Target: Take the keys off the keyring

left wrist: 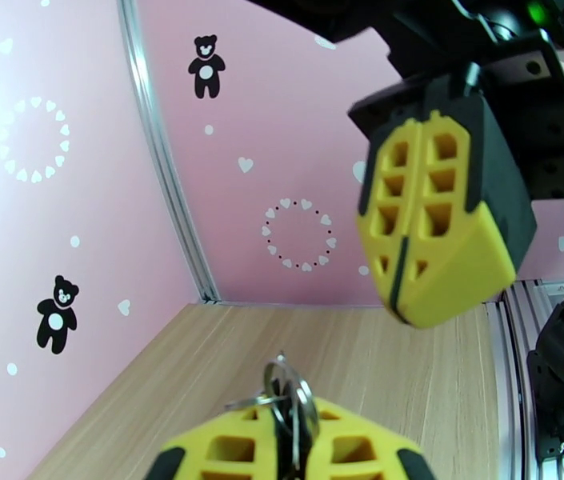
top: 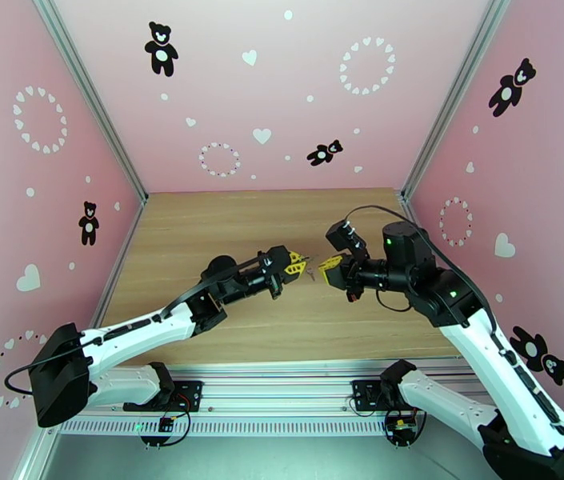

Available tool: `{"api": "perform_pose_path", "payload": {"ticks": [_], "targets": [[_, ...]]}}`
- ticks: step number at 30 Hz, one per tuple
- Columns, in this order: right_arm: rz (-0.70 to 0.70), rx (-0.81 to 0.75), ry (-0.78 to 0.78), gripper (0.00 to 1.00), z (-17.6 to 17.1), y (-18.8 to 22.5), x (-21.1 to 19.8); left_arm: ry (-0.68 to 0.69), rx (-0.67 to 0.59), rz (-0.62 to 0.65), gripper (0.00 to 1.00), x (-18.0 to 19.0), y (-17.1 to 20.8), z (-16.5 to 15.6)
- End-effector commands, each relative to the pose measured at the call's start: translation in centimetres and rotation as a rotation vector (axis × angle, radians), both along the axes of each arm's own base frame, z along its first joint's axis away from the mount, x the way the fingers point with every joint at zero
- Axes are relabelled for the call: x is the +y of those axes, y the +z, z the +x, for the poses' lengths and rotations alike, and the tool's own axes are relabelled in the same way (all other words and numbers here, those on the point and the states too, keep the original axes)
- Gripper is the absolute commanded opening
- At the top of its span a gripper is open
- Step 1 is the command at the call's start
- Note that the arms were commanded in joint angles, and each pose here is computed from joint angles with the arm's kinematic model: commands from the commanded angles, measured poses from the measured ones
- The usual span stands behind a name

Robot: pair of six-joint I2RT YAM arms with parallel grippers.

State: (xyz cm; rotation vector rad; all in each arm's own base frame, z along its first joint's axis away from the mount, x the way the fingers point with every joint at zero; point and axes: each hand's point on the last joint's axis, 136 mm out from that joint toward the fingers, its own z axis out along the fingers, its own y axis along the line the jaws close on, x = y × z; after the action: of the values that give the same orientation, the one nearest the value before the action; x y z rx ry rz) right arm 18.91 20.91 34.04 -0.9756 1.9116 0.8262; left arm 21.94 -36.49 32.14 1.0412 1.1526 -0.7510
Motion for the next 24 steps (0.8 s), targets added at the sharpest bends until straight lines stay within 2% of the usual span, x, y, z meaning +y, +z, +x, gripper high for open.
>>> {"api": "perform_pose_path", "payload": {"ticks": [1,2,6,10,19,24], "targets": [[0.078,-0.058,0.078,0.09,-0.5,3.2,0.6,-0.075,-0.096,0.037,0.00,-0.1,2.0,-1.8],[0.088,-0.062,0.099,0.18,-0.7,3.4,0.7,-0.087,-0.106,0.053,0.00,-0.1,2.1,-2.0],[0.143,-0.031,0.216,0.39,-1.2,3.5,1.3,-0.132,-0.145,0.108,0.01,0.3,2.2,-3.2],[0.134,-0.026,0.313,0.52,-1.7,2.9,1.7,-0.161,-0.178,0.150,0.01,0.5,2.5,-3.9],[0.145,-0.119,0.460,0.74,-2.1,3.0,2.6,-0.197,-0.239,0.237,0.01,0.3,2.7,-4.4],[0.115,-0.145,0.473,0.82,-1.9,2.4,2.7,-0.210,-0.262,0.247,0.01,0.2,3.1,-4.6]]}}
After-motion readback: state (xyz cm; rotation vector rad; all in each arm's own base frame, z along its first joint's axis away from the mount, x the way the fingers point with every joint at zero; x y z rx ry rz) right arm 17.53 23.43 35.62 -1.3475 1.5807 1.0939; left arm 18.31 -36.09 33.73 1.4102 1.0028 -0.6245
